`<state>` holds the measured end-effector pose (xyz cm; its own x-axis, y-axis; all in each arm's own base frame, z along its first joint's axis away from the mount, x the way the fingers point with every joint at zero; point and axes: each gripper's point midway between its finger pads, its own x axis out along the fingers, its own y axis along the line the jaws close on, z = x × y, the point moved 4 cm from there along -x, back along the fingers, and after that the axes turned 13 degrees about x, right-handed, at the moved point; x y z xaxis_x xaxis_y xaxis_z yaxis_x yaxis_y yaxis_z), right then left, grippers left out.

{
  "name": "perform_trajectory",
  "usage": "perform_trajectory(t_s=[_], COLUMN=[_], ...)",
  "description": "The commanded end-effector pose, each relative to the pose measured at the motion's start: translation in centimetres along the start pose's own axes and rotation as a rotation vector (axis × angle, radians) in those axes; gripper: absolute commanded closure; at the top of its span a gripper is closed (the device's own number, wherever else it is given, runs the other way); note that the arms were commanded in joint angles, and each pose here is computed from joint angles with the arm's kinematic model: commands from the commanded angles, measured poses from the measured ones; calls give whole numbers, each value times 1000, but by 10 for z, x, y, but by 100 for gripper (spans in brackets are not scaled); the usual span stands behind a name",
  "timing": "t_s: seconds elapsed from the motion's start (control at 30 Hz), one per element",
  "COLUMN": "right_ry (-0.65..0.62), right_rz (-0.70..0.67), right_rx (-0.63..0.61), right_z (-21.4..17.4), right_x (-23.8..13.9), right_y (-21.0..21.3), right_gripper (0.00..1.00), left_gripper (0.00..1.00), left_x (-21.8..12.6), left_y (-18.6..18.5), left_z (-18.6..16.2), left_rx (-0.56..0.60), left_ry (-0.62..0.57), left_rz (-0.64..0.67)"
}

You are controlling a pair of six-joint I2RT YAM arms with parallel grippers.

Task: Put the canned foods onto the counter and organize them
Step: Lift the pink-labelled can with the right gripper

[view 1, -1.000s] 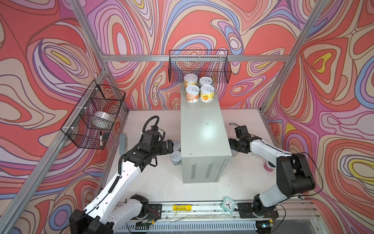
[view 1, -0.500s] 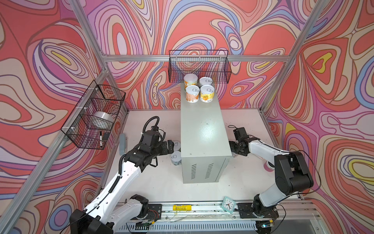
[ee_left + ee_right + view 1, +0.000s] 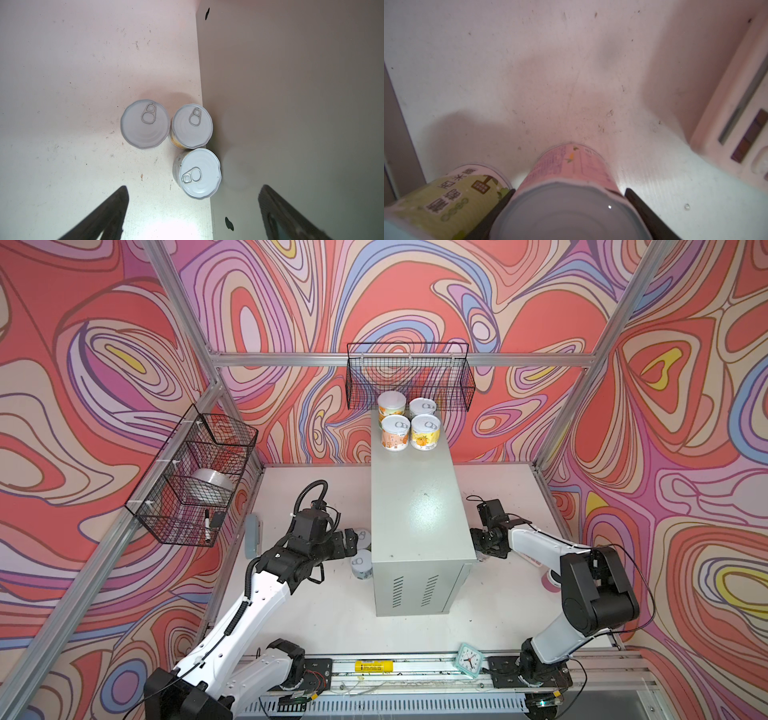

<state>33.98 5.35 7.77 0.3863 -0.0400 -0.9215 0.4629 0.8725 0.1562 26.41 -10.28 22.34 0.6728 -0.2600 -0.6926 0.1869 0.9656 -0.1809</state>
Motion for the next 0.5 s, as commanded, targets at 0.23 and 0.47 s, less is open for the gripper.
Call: perform_trajectory(t_s=[0.23,0.47], right_ry=[90,57], right_rz=[-68,-59], right_rx=[-4,-2], right_z=[-18,-8], right_x=[10,-27], right_y=[-11,-11], right_gripper=[100,100], left_gripper=[2,2], left_x=[1,2], left_y=[0,-2], left_z=[2,6], left_rx=[-8,12], left_ry=[-22,-10], left_rz=[-11,-14])
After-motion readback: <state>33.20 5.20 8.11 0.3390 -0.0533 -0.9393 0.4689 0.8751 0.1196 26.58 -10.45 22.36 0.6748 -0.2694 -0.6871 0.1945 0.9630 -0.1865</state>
